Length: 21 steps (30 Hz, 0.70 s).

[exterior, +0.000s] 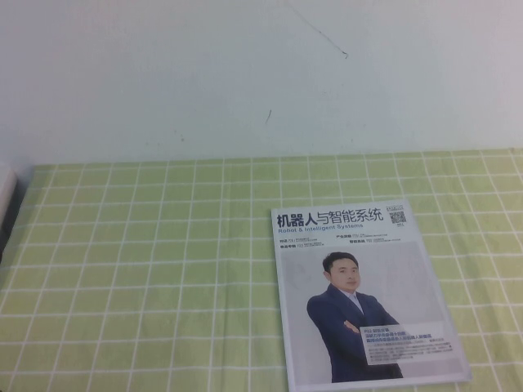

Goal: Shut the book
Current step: 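Close the open booklet and leave it lying on the table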

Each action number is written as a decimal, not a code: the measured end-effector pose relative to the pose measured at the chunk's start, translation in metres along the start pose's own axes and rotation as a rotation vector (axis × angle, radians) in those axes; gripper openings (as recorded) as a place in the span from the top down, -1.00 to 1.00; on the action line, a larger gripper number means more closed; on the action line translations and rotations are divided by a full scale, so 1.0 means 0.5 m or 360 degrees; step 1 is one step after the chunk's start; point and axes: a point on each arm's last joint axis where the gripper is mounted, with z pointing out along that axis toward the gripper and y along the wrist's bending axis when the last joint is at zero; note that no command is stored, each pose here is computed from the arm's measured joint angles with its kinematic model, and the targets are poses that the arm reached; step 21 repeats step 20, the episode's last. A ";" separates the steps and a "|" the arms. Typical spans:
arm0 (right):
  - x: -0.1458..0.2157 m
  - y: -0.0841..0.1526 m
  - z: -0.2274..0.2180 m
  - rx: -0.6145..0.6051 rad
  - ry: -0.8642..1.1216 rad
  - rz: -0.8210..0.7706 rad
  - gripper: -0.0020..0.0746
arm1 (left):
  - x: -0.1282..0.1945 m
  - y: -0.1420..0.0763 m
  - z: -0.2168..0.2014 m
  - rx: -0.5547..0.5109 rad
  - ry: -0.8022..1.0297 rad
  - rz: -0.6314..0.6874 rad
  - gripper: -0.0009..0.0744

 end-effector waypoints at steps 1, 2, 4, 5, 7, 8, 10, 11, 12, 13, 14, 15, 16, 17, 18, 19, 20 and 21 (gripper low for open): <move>0.000 0.000 0.000 0.0000 0.0000 0.0000 0.95 | 0.000 0.000 0.000 0.0000 0.0000 0.0000 0.98; 0.000 0.000 0.000 0.0000 0.0000 0.0000 0.95 | 0.000 0.000 0.000 0.0000 0.0000 0.0000 0.98; 0.000 0.000 0.000 0.0000 0.0000 0.0000 0.95 | -0.001 0.000 0.000 0.0000 -0.0001 0.0000 0.98; 0.000 0.000 0.000 0.0000 0.0000 0.0000 0.95 | -0.001 0.000 0.000 0.0000 -0.0001 0.0000 0.98; 0.000 0.000 0.000 0.0000 0.0000 0.0005 0.95 | 0.000 0.000 0.000 0.0000 -0.0001 0.0000 0.98; 0.000 0.000 0.000 0.0000 0.0000 0.0014 0.95 | -0.001 0.000 -0.001 0.0000 0.0000 0.0000 0.98; 0.000 0.000 0.000 0.0000 0.0000 0.0023 0.95 | -0.001 0.000 -0.001 0.0000 0.0000 0.0000 0.98; 0.000 0.000 0.000 0.0000 0.0000 0.0031 0.95 | -0.001 0.000 -0.001 0.0000 0.0000 0.0000 0.98; 0.000 0.000 0.000 0.0000 0.0000 0.0039 0.95 | -0.001 0.000 -0.001 0.0000 0.0000 0.0000 0.98; 0.000 0.000 0.000 0.0000 0.0000 0.0058 0.95 | -0.001 0.000 -0.001 0.0000 0.0000 0.0000 0.98; 0.000 0.000 0.000 0.0000 0.0000 0.0074 0.95 | -0.001 0.000 -0.001 0.0000 0.0000 0.0000 0.98; 0.000 0.000 0.000 0.0000 0.0000 0.0098 0.95 | -0.001 0.000 -0.001 0.0000 0.0000 0.0000 0.98; 0.000 0.000 0.000 0.0000 0.0000 0.0121 0.95 | -0.001 0.000 -0.001 0.0000 0.0000 0.0000 0.98; 0.000 0.000 0.000 0.0000 0.0000 0.0136 0.95 | -0.001 0.000 -0.001 0.0000 0.0003 0.0000 0.98; 0.000 0.000 0.000 0.0000 0.0000 0.0140 0.95 | -0.001 0.000 -0.001 0.0000 0.0003 0.0000 0.98; 0.000 0.000 0.000 0.0000 0.0000 0.0140 0.95 | -0.001 0.000 -0.001 0.0000 0.0003 0.0000 0.98; 0.000 0.000 0.000 0.0000 0.0000 0.0140 0.95 | -0.001 0.000 -0.001 0.0000 0.0003 0.0000 0.98; 0.000 0.000 0.000 0.0000 0.0000 0.0140 0.95 | -0.001 0.000 -0.001 0.0000 0.0003 0.0000 0.98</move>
